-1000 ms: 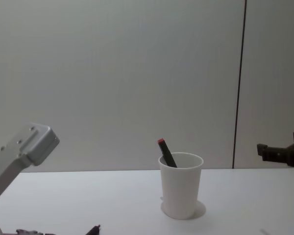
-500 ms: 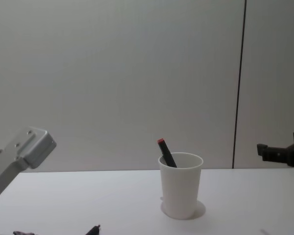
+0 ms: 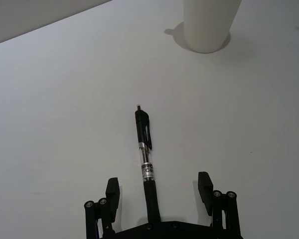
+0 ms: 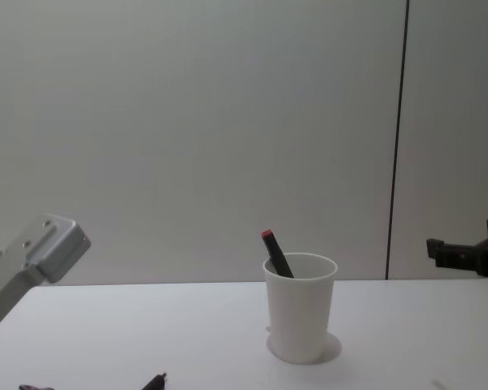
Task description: Place the pen into the pen holder.
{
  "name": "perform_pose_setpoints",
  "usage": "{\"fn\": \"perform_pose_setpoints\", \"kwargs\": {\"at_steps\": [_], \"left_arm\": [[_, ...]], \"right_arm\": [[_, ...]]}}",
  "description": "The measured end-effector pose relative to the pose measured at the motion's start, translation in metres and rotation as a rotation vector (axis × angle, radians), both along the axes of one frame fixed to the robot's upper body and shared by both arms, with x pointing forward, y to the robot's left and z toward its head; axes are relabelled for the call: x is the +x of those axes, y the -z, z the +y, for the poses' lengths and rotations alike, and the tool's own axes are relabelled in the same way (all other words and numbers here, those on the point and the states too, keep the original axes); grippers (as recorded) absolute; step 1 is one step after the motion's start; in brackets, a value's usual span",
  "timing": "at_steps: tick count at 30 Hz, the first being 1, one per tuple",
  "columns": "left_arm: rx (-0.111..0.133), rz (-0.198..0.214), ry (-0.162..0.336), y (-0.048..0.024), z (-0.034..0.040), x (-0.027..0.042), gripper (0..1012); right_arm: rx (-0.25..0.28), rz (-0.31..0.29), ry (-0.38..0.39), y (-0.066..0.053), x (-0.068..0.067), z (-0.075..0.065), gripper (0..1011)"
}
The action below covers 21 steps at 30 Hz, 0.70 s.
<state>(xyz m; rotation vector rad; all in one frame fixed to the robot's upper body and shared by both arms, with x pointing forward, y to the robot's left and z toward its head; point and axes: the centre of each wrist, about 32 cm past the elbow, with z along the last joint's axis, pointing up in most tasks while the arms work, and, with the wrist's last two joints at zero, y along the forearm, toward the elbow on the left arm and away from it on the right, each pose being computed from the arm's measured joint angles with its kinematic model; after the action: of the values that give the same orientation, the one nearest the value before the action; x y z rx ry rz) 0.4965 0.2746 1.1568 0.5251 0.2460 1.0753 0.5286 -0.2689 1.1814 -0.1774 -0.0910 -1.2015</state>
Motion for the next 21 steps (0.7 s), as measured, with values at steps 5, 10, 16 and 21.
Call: {"fn": "perform_pose_setpoints", "kwargs": {"at_steps": [5,10,16,21], "left_arm": [[0.005,0.002,0.003,0.0005,0.0006,0.0012,1003],[0.016,0.007,0.007,0.0006,0.0008,0.0027,1003],[0.035,0.016,0.018,0.0000,0.0001,0.0047,966],[0.050,0.022,0.027,-0.0002,-0.0013,0.0059,847]], "right_arm": [[0.000,0.000,0.000,0.0000,0.0000,0.0000,1001],[0.000,0.000,0.000,0.0000,0.0000,0.0000,1001],[0.000,0.000,0.000,0.0000,0.0000,0.0000,1001],[0.000,0.000,0.000,0.0000,0.0000,0.0000,1001]]}}
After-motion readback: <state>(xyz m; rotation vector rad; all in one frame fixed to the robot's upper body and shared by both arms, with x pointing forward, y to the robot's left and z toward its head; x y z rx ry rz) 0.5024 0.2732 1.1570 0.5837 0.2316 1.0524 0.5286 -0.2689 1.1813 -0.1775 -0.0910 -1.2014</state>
